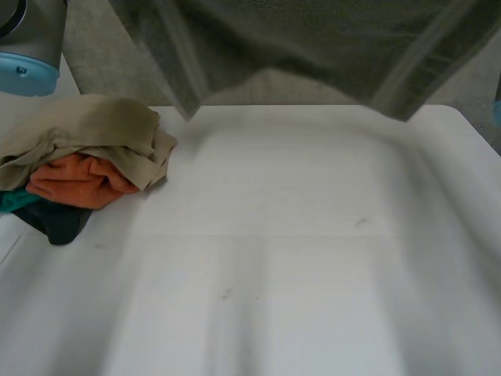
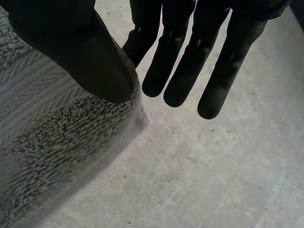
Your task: Fold the laundry.
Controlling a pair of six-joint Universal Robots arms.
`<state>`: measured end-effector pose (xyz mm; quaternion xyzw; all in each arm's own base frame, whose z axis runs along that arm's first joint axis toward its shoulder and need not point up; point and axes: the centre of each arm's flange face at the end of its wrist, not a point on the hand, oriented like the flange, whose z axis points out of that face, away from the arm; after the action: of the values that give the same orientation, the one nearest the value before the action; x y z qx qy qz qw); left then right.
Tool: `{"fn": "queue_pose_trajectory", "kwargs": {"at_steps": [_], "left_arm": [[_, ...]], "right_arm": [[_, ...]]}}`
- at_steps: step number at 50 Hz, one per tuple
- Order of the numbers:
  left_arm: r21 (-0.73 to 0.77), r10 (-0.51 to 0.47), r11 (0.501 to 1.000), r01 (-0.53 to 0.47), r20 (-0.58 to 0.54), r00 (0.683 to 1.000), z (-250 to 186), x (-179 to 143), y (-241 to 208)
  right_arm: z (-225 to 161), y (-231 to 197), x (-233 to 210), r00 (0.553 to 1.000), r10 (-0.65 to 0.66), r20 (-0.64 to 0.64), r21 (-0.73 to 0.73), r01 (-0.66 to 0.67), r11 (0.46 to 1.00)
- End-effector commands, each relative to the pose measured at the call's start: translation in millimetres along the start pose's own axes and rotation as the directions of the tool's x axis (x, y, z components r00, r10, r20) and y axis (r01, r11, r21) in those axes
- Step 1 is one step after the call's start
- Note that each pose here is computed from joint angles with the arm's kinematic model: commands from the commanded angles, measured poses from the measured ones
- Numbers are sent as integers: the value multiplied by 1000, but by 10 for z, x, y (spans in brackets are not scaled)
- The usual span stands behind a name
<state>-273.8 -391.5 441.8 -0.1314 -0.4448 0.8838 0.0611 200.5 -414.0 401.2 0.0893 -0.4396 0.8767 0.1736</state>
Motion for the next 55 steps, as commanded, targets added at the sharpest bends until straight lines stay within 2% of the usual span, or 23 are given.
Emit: {"fn": "queue_pose_trajectory", "kwargs": {"at_steps": [1,9,13,17,20,21,23,24,25,27,28,29,30,31,32,35,36,37,39,42,50,52,55], "left_arm": [[-148,-17,989,15,-11,1000,-126,36,497],[-381,-42,925,4,-91,995,-548,226,1267],[-504,-56,863,-33,-161,985,-908,347,1658],[-586,-51,804,-99,-235,971,-1220,415,1831],[-630,-56,764,-143,-285,957,-1409,438,1833],[-664,-62,727,-175,-317,946,-1549,439,1791],[-693,-69,692,-202,-342,937,-1675,422,1734],[-722,-78,650,-237,-374,924,-1812,395,1662],[-735,-82,627,-257,-391,917,-1887,387,1615],[-758,-88,579,-300,-424,902,-2032,355,1518],[-775,-95,529,-346,-459,883,-2183,325,1423],[-781,-101,503,-370,-478,872,-2263,317,1379],[-787,-109,476,-394,-497,861,-2339,304,1338],[-789,-119,449,-419,-518,847,-2419,301,1290],[-789,-144,392,-474,-561,815,-2585,299,1199],[-779,-186,328,-534,-608,772,-2773,287,1096],[-768,-203,307,-563,-631,749,-2850,280,1036],[-760,-207,308,-572,-641,739,-2868,290,1019],[-745,-189,337,-576,-653,733,-2834,305,1008],[-737,-160,372,-564,-650,743,-2743,321,1038],[-743,-80,490,-456,-559,825,-2221,443,1304],[-741,-65,514,-433,-537,841,-2075,490,1402],[-741,-40,534,-408,-504,863,-1893,544,1531]], "right_arm": [[-205,343,-224,992,-36,124,-106,49,993],[-616,911,-427,962,-33,270,-264,107,959],[-926,1167,-543,926,-10,377,-335,147,931],[-1232,1366,-563,883,-1,470,-405,216,889],[-1503,1469,-512,836,6,549,-466,301,832],[-1619,1458,-454,809,1,588,-487,353,799],[-1707,1413,-359,780,-14,626,-494,411,766],[-1752,1383,-290,762,-22,647,-499,445,744],[-1840,1324,-156,729,-35,684,-504,507,700],[-1904,1261,-19,697,-49,715,-501,560,660],[-1947,1229,51,676,-49,735,-497,588,638],[-2044,1181,186,634,-46,772,-493,642,587],[-2088,1154,236,616,-45,786,-487,662,570],[-2143,1137,277,592,-36,805,-479,685,550],[-2225,1090,353,545,-29,838,-452,724,521],[-2307,1046,410,484,-25,875,-406,760,508],[-2322,1029,394,452,-37,891,-368,768,523],[-2322,1024,377,447,-40,894,-359,765,535],[-2318,1022,340,452,-40,891,-357,752,554],[-2240,1075,263,498,-54,865,-376,717,587],[-1902,1417,33,647,-85,758,-447,610,654],[-1776,1531,-59,704,-78,706,-480,557,678],[-1655,1639,-156,750,-73,657,-499,506,704]]}}
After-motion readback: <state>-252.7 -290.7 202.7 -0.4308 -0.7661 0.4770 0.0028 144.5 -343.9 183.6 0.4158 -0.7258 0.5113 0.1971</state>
